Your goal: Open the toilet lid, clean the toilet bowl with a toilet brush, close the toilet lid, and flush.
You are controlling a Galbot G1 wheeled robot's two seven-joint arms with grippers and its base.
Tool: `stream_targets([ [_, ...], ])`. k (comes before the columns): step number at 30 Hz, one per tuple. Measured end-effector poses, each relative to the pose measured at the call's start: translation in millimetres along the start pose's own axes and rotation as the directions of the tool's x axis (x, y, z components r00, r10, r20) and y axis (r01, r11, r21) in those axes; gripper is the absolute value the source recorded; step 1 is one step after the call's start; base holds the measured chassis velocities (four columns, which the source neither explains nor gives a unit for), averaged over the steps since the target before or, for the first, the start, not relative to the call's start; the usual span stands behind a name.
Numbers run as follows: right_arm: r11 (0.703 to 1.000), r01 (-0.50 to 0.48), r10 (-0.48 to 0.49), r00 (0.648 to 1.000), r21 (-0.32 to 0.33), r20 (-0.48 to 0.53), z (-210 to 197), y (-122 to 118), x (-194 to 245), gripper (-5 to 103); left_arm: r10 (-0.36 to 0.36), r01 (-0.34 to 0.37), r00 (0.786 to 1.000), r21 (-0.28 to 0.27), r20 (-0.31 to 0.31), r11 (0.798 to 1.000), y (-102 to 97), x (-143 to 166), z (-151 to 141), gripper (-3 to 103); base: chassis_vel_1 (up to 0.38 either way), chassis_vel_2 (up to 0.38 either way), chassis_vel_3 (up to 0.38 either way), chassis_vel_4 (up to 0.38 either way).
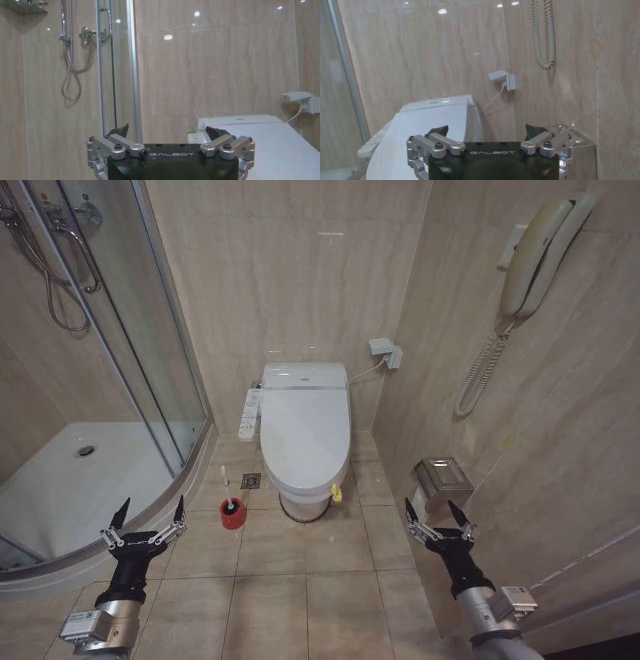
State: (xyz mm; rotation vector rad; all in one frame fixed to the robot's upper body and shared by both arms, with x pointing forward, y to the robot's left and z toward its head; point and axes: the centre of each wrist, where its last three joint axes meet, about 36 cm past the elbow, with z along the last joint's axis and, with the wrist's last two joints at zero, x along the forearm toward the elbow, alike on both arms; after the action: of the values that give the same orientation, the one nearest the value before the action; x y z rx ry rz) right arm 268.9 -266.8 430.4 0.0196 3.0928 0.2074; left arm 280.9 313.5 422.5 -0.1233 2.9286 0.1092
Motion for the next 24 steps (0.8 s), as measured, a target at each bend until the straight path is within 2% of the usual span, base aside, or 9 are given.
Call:
stream_targets([
  [24,0.999,0.035,-0.034,0.999,-0.031,0.032,8.3,-8.7,-3.6,100,0.0,0.0,1.0,0.0,0.0,1.0,0.0,0.1,0.1,100,-0.006,0.005,0.006,-0.007],
])
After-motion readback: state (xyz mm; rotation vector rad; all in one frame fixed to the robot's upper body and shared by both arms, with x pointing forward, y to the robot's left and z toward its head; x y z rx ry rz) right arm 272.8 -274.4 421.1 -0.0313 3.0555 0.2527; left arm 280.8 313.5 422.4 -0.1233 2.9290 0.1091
